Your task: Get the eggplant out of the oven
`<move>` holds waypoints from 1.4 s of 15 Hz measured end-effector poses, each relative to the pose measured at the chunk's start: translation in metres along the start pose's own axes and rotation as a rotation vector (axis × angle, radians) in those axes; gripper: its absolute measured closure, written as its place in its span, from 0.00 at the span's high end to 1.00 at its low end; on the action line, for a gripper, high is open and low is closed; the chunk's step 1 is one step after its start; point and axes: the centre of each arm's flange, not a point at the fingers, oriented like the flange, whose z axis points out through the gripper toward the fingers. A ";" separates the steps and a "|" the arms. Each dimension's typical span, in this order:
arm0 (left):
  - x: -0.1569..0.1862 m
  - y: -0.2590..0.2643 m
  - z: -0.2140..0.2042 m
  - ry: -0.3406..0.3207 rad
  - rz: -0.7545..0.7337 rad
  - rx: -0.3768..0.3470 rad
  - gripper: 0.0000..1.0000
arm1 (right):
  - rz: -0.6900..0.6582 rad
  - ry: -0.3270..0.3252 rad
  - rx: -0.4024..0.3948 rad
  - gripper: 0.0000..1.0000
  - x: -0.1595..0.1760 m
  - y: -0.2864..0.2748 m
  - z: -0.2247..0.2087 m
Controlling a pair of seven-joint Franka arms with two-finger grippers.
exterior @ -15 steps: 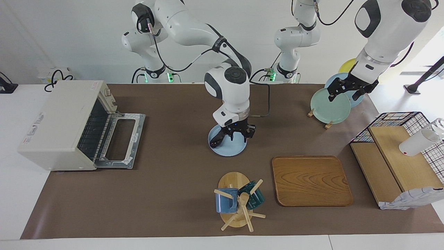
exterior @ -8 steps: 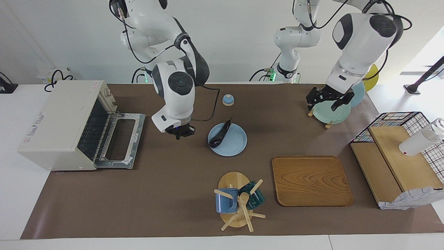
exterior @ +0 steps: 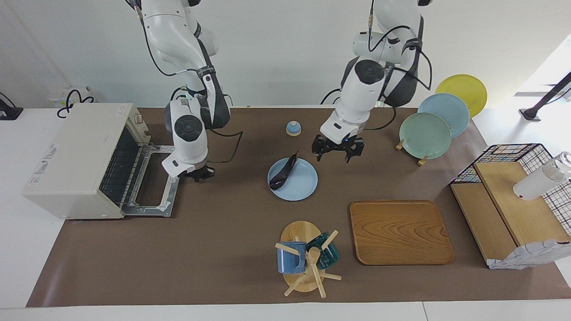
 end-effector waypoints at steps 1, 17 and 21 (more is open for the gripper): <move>-0.008 0.018 0.017 0.013 0.014 -0.025 1.00 | -0.011 0.009 0.007 0.01 0.002 0.011 0.002; -0.042 0.081 0.122 0.022 0.086 -0.063 0.71 | -0.152 0.025 -0.086 0.01 -0.008 0.047 -0.061; -0.039 0.078 0.122 0.025 0.088 -0.061 0.48 | -0.138 0.044 -0.090 0.01 -0.020 0.091 -0.108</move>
